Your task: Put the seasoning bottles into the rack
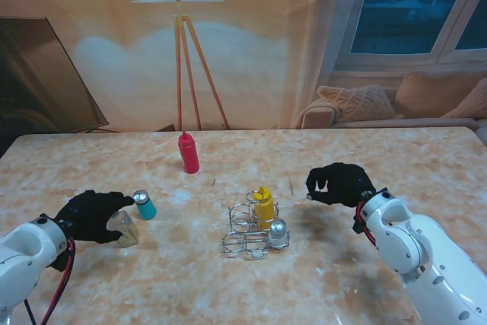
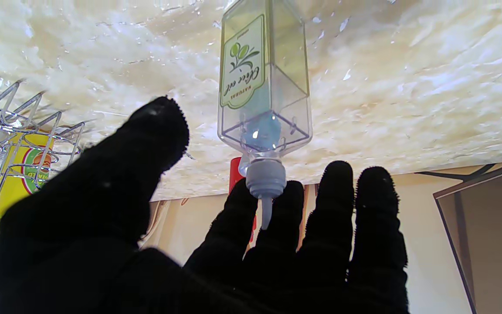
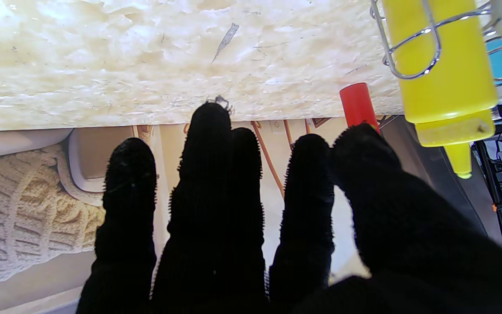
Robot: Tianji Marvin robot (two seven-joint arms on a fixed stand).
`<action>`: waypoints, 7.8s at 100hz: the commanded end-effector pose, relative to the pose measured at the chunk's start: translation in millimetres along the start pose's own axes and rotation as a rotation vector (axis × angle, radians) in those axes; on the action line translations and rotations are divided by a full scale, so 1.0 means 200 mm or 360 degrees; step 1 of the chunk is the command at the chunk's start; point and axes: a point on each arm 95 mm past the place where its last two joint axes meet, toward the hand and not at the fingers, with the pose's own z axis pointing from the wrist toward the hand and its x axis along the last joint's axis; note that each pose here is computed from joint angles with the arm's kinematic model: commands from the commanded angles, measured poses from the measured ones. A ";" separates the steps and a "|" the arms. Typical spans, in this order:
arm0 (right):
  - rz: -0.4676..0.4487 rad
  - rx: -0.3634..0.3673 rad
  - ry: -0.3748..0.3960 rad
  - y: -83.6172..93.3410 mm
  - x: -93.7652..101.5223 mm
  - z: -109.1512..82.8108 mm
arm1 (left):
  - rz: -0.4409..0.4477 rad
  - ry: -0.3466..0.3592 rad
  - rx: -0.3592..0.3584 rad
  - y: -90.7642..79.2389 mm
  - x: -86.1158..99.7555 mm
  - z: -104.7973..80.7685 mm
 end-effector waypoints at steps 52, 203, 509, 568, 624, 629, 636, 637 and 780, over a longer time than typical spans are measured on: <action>-0.0002 0.0037 0.0007 -0.03 0.01 -0.01 | -0.0002 -0.0080 -0.0080 0.05 0.02 0.04; -0.0016 0.0036 0.0001 -0.02 0.01 -0.01 | 0.0001 -0.0125 -0.0111 0.09 0.04 0.12; -0.0015 0.0037 -0.0016 -0.02 0.00 -0.01 | -0.0100 0.0272 0.0160 -0.30 0.51 -0.03; -0.0001 0.0032 -0.0029 -0.02 -0.01 -0.01 | -0.0255 0.0381 0.0054 -0.41 0.71 0.13; -0.0001 0.0037 -0.0028 -0.02 -0.01 0.00 | -0.0350 0.0504 -0.0102 -0.46 0.93 0.23; -0.0001 0.0037 -0.0032 -0.02 -0.01 0.00 | -0.0361 0.0495 -0.0108 -0.46 0.95 0.25; -0.0001 0.0037 -0.0035 -0.03 -0.01 0.00 | -0.0374 0.0487 -0.0119 -0.46 0.97 0.26; -0.0001 0.0037 -0.0035 -0.03 -0.01 0.00 | -0.0376 0.0487 -0.0121 -0.46 0.97 0.27; 0.0017 0.0032 -0.0053 -0.05 -0.03 -0.01 | -0.0503 0.0663 -0.0043 -0.27 1.19 0.42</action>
